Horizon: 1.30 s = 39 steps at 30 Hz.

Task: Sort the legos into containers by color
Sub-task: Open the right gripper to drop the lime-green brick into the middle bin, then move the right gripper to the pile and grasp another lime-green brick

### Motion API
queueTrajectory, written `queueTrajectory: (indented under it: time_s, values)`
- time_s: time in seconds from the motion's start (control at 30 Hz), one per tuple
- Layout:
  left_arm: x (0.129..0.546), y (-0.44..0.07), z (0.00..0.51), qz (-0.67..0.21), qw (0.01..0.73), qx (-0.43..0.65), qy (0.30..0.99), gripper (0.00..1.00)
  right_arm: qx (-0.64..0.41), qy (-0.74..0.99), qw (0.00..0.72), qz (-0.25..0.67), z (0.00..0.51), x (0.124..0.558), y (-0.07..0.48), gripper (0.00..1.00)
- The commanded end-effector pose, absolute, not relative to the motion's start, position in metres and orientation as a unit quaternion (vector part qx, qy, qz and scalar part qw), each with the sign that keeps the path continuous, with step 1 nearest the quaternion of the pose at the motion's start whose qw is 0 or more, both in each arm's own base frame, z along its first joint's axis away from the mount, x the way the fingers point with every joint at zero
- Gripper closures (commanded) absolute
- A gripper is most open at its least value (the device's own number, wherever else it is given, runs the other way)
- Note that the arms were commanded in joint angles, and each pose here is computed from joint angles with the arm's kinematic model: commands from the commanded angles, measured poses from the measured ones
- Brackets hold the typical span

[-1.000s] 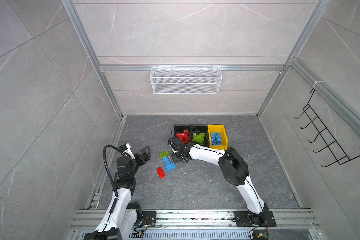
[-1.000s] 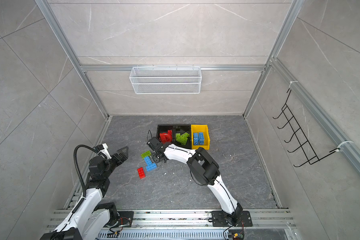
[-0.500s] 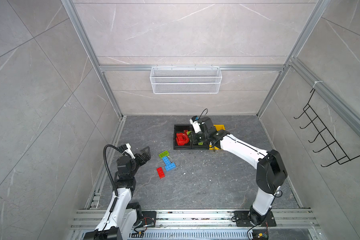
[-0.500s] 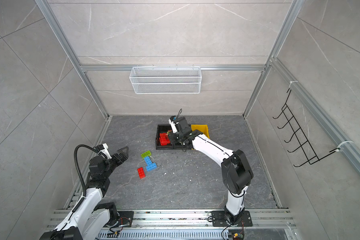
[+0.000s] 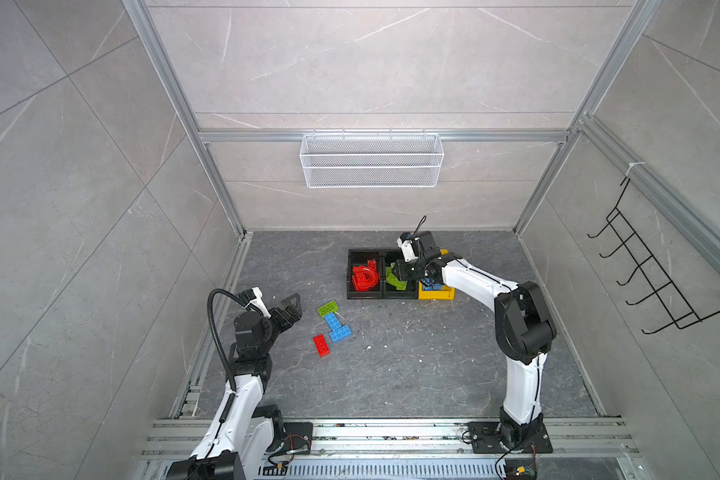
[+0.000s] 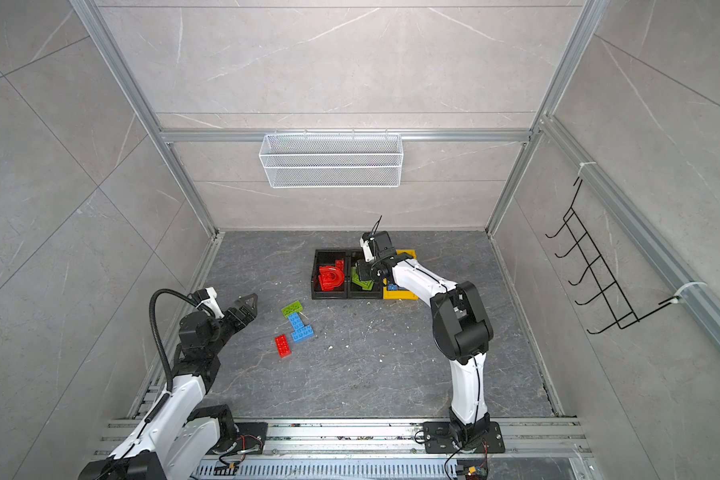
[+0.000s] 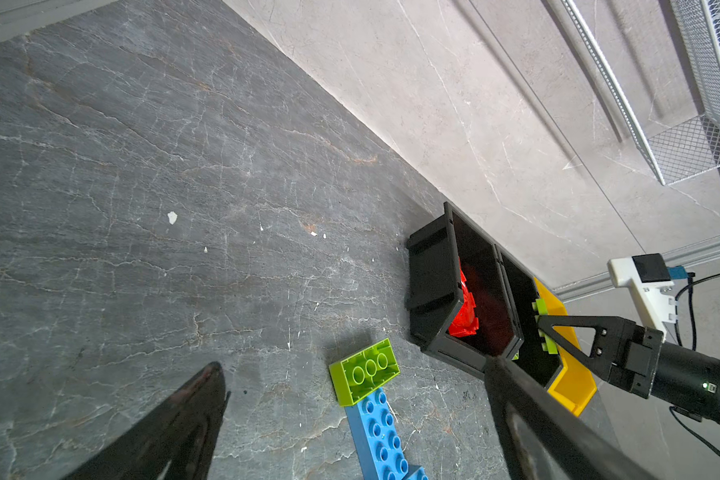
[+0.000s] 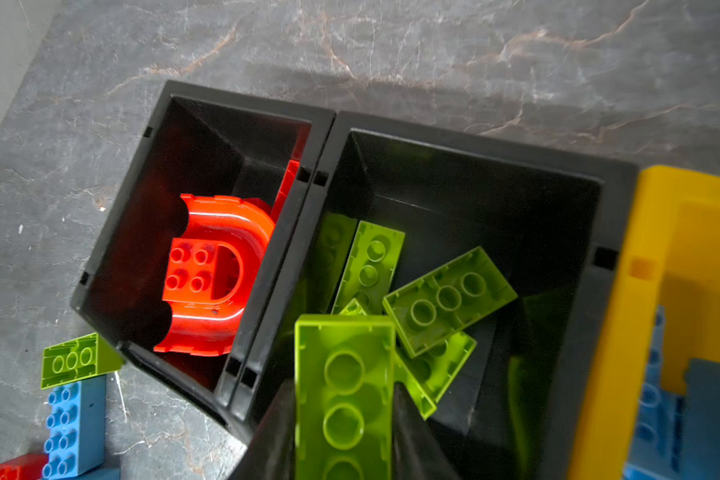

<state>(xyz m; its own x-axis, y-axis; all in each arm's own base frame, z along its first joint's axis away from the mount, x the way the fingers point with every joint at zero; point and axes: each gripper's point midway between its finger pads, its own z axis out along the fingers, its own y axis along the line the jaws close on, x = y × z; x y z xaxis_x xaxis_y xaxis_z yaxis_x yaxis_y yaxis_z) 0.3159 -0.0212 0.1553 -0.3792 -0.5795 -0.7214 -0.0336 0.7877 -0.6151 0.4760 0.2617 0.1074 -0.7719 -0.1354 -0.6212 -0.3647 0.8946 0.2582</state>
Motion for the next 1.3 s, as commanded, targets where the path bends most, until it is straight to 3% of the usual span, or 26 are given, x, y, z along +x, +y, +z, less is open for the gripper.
queueTrajectory:
  time_s: [0.0, 0.13, 0.2, 0.47, 0.67, 0.93, 1.27]
  values:
    - [0.321, -0.022, 0.178, -0.262, 0.549, -0.176, 0.774, 0.0, -0.125, 0.921, 0.313, 0.194, 0.112, 0.486, 0.266, 0.71]
    - [0.32, -0.024, 0.179, -0.265, 0.549, -0.173, 0.773, 0.0, -0.12, 0.923, 0.31, 0.192, 0.11, 0.491, 0.266, 0.46]
    - [0.32, -0.023, 0.179, -0.264, 0.551, -0.173, 0.772, 0.0, -0.119, 0.922, 0.317, 0.191, 0.118, 0.491, 0.265, 0.43]
    - [0.318, -0.023, 0.181, -0.265, 0.554, -0.174, 0.77, 0.0, -0.138, 0.901, 0.356, 0.204, 0.17, 0.461, 0.269, 0.39]
    - [0.318, -0.022, 0.181, -0.26, 0.556, -0.175, 0.769, 0.0, -0.204, 0.884, 0.37, 0.198, 0.186, 0.408, 0.315, 0.36]
    - [0.317, -0.017, 0.175, -0.251, 0.55, -0.189, 0.774, 0.0, -0.277, 0.873, 0.345, 0.207, 0.167, 0.359, 0.395, 0.33]
    - [0.315, -0.015, 0.175, -0.246, 0.551, -0.198, 0.773, 0.0, -0.356, 0.869, 0.309, 0.146, 0.119, 0.358, 0.461, 0.28]
